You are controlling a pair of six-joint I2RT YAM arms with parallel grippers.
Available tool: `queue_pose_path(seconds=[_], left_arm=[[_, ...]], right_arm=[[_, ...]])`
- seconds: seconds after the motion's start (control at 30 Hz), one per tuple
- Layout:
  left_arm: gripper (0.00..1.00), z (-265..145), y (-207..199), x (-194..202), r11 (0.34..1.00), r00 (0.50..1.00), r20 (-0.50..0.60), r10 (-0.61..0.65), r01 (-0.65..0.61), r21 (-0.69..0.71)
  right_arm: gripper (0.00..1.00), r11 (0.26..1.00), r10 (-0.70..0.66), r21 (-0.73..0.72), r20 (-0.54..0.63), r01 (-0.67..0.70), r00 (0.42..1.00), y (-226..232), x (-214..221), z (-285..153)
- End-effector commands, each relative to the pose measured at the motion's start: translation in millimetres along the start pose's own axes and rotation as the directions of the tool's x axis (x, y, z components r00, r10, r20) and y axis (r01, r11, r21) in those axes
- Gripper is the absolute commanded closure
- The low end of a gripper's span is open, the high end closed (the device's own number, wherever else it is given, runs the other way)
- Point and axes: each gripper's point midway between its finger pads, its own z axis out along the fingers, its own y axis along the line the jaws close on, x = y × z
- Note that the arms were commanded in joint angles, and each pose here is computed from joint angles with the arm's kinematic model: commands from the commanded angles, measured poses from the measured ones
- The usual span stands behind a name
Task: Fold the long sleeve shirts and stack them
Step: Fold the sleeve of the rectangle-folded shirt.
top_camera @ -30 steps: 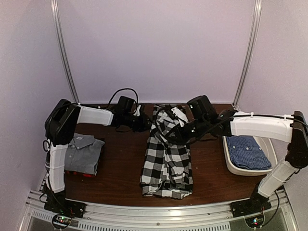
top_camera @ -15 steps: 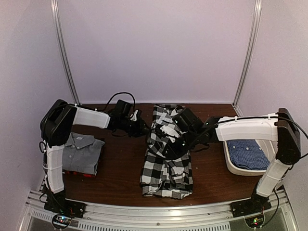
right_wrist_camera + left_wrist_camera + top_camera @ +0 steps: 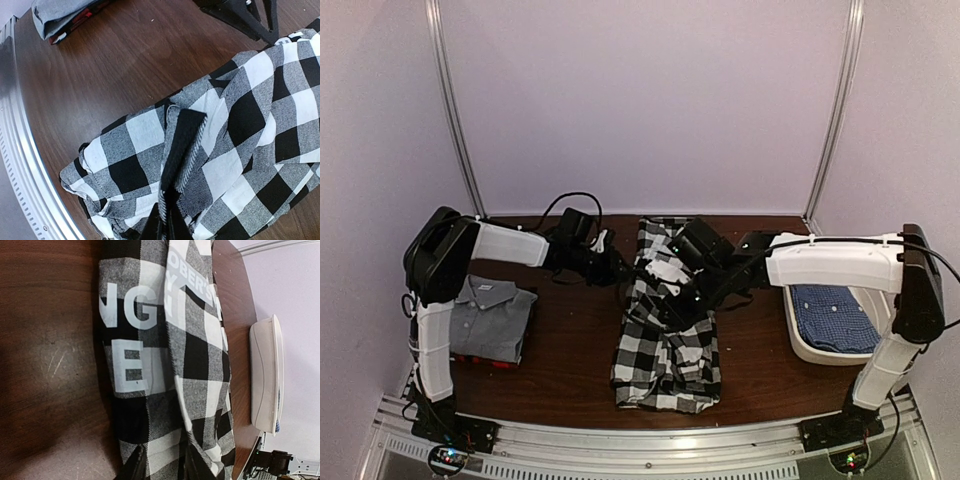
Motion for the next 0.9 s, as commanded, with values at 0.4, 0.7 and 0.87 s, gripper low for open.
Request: queue_pose_path(seconds=[0.4, 0.7, 0.87], left_arm=[[0.71, -21, -15, -3, 0.997, 0.997, 0.016, 0.076, -0.075, -0.011], [0.71, -26, -20, 11, 0.994, 0.994, -0.012, 0.107, -0.107, 0.025], [0.72, -19, -47, 20, 0.985, 0.988, -0.026, 0.151, -0.148, 0.085]], right_arm=[[0.52, 0.999, 0.000, -0.041, 0.053, 0.002, 0.999, 23, -5, 2], [0.54, 0.969, 0.243, -0.032, 0.279, -0.243, 0.929, -31, -43, -24], [0.63, 0.912, 0.404, -0.096, 0.377, -0.398, 0.834, -79, -59, -18]])
